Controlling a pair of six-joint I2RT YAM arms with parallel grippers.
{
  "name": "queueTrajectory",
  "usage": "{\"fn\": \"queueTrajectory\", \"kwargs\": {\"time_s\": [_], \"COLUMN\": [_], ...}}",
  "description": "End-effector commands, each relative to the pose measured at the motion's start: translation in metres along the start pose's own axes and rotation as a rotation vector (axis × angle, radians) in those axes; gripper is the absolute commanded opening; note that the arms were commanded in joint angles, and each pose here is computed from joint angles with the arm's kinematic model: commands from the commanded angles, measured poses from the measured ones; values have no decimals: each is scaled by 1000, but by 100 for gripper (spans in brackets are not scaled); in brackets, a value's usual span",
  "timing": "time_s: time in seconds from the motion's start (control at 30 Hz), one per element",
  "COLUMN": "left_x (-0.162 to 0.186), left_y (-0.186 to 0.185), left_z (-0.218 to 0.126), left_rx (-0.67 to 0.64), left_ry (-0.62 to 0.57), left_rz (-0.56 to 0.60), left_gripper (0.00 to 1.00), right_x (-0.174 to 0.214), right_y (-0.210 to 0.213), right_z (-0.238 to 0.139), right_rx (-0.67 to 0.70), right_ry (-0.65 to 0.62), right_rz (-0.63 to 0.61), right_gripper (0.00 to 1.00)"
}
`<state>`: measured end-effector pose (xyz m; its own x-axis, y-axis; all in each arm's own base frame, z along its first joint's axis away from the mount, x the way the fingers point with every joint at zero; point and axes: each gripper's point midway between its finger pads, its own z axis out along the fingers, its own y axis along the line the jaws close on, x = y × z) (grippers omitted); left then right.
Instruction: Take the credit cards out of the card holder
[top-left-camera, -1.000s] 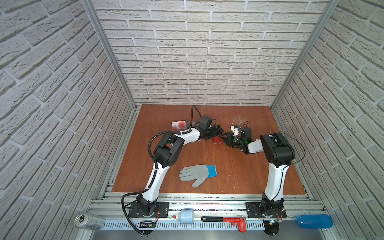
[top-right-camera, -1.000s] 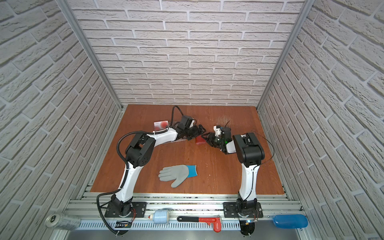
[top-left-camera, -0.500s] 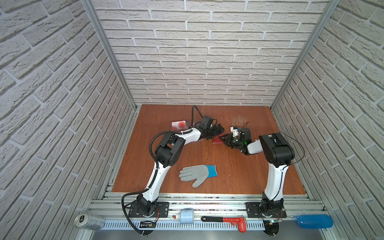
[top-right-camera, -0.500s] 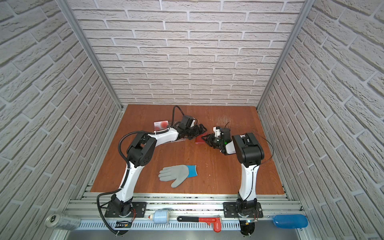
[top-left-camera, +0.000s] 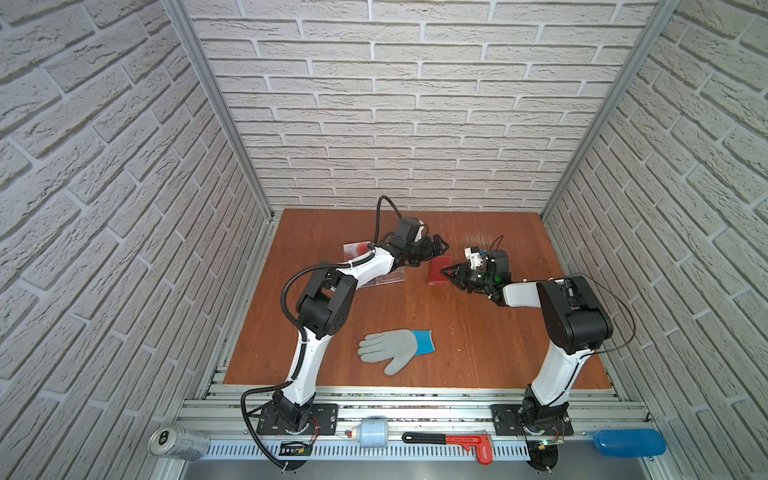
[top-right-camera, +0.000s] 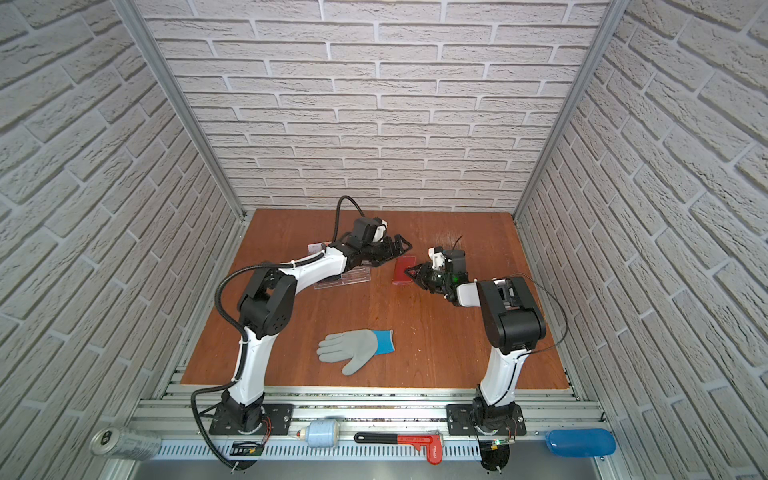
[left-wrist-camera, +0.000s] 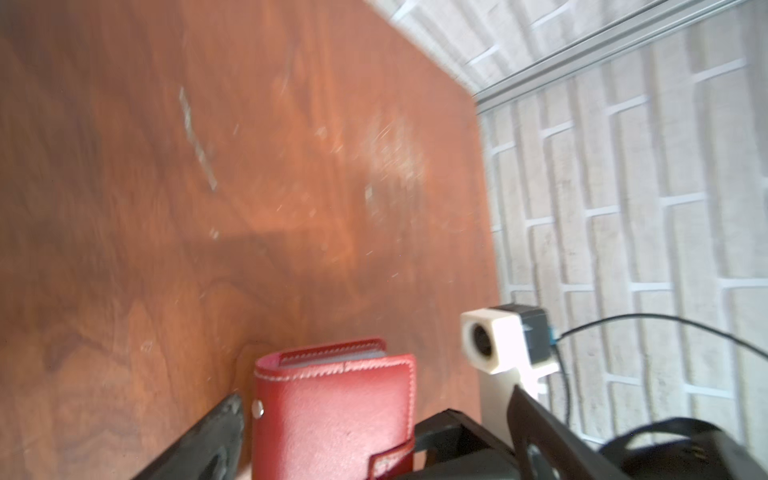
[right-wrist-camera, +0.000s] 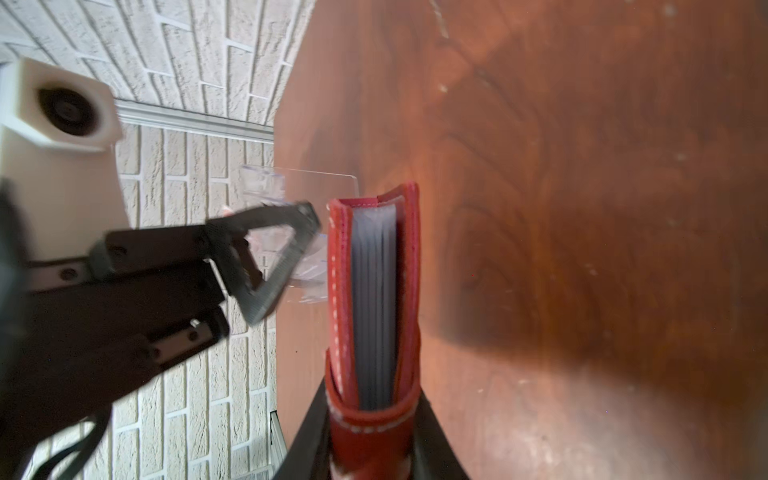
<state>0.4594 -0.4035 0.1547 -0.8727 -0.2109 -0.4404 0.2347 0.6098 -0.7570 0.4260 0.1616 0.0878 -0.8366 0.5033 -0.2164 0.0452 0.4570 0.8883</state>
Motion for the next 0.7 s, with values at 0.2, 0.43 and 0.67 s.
{"fn": "queueTrajectory", "kwargs": {"time_s": [0.2,0.43,0.67], "left_x": [-33,-32,-30], "left_y": [-33,-47,-59], "left_z": [-51,-59,-60], "left_rx": [153,301,410], "left_ry": [-98,-101,-105], "left_rz": [113,111,62], "left_gripper": [98,98,95], "right_x": [-8,-13,-26], "right_y": [74,115,139], "right_z": [-35,-47,-47], "right_rx": [-112,-218,-291], "right_ry": [-37,-50,-77], "right_rz": [-227,-310,-338], "right_gripper": [6,6,6]}}
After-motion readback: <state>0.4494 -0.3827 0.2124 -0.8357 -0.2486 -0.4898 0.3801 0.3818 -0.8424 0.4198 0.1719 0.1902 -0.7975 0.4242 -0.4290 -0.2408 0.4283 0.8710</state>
